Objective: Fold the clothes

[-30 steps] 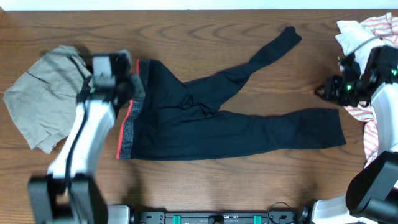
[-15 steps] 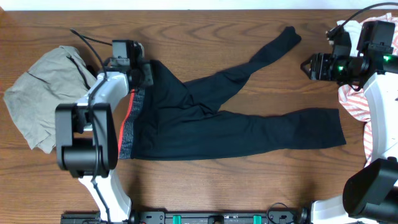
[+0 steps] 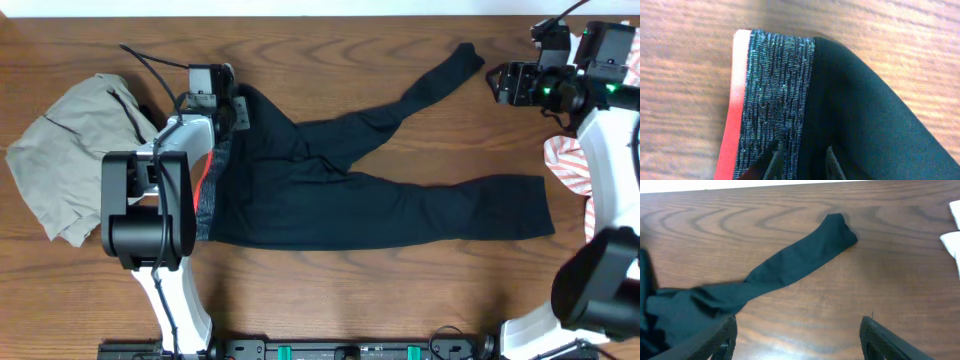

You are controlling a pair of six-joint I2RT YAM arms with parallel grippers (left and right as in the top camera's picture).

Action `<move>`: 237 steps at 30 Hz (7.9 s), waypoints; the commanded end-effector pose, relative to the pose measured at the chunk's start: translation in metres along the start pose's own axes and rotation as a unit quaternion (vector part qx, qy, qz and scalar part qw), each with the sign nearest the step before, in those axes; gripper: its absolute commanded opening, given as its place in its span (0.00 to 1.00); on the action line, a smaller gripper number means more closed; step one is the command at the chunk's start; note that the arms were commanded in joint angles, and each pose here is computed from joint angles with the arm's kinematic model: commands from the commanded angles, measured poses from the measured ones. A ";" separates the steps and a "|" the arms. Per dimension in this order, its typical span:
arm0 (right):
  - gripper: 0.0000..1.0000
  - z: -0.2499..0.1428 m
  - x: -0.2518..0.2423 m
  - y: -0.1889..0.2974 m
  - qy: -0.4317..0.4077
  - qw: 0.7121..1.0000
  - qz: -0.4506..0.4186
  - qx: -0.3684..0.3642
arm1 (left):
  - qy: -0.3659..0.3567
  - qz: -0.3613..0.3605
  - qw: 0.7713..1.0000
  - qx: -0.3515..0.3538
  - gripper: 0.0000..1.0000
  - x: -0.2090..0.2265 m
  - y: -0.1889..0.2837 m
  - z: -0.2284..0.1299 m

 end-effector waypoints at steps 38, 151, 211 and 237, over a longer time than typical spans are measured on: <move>0.01 -0.036 -0.074 -0.201 -0.023 0.997 -0.030 -0.069 | 0.014 0.055 0.995 0.085 0.30 -0.003 -0.019 -0.043; 0.57 -0.041 -0.179 -0.149 -0.135 0.954 -0.258 -0.068 | 0.015 0.056 0.993 0.103 0.30 -0.002 -0.017 -0.049; 0.99 -0.175 -0.093 0.043 -0.281 0.889 -0.261 0.250 | 0.101 0.084 0.913 0.385 0.93 -0.012 0.160 -0.172; 0.99 -0.181 -0.102 0.036 -0.283 0.893 -0.261 0.232 | 0.357 0.105 0.899 0.233 0.83 0.002 0.154 -0.211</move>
Point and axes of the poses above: each gripper's point midway between its finger pads, its own y axis back along the fingers, its own x axis along the line the jaws close on, z = x × y, the point moved 6 cm from there along y, back along the fingers, and after that the axes turned 12 degrees about -y, right-handed, at the moved point
